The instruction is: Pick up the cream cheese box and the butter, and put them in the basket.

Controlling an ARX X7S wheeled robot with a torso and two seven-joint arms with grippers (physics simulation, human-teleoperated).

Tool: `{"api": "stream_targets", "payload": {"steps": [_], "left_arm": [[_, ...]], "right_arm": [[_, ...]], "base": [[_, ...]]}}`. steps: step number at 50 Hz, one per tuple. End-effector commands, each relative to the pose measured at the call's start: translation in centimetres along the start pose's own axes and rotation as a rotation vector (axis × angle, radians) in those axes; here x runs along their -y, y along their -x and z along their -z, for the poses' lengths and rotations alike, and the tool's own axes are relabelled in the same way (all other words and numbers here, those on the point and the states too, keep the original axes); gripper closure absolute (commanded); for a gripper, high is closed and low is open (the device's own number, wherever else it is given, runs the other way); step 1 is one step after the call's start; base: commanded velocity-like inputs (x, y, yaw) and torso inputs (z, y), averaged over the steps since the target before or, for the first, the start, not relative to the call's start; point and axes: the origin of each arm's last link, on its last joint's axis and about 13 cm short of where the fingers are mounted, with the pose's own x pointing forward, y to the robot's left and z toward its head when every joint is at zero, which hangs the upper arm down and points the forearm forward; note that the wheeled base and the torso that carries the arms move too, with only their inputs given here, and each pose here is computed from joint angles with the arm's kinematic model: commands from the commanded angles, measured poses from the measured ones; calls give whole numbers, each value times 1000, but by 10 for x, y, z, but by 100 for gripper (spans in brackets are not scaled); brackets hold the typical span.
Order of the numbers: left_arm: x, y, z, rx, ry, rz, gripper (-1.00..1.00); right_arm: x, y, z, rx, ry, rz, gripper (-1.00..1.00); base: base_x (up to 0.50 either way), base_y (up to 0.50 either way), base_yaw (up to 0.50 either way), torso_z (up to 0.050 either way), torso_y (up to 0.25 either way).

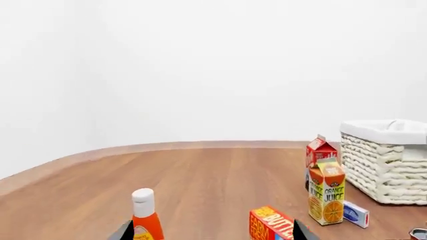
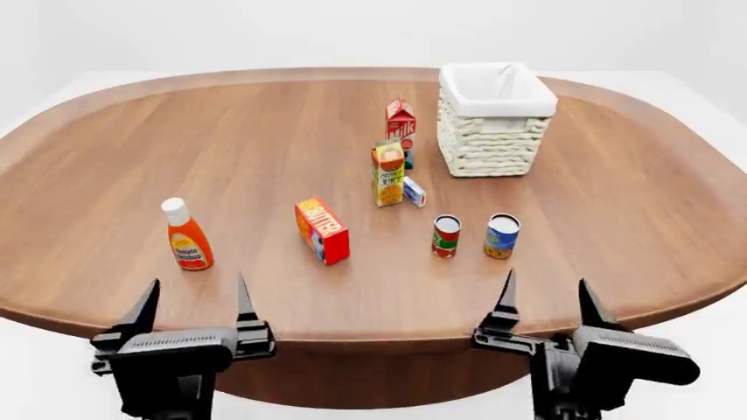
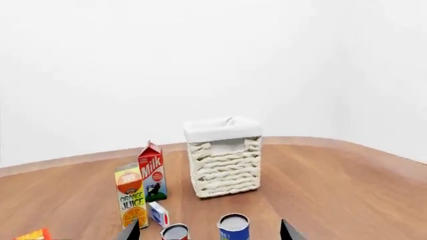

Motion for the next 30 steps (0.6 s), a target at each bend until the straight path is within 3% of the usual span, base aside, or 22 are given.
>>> {"api": "stream_targets", "payload": {"steps": [1,11,30], "left_arm": [[-32,-3,-50,255,-42,-170,-100],[-42,2,-66,367,-69,-231,-100],[-41,7,-75,417,-76,-223,-100]], "right_arm": [[22,-11,-50,339,-100,115,-100],[19,-4,-68,416,-118,53,-100],[8,6,-79,404,-93,-67,-100]], "base": [[0,0,0,0,0],[102,0,0,0,0],[489,0,0,0,0]]}}
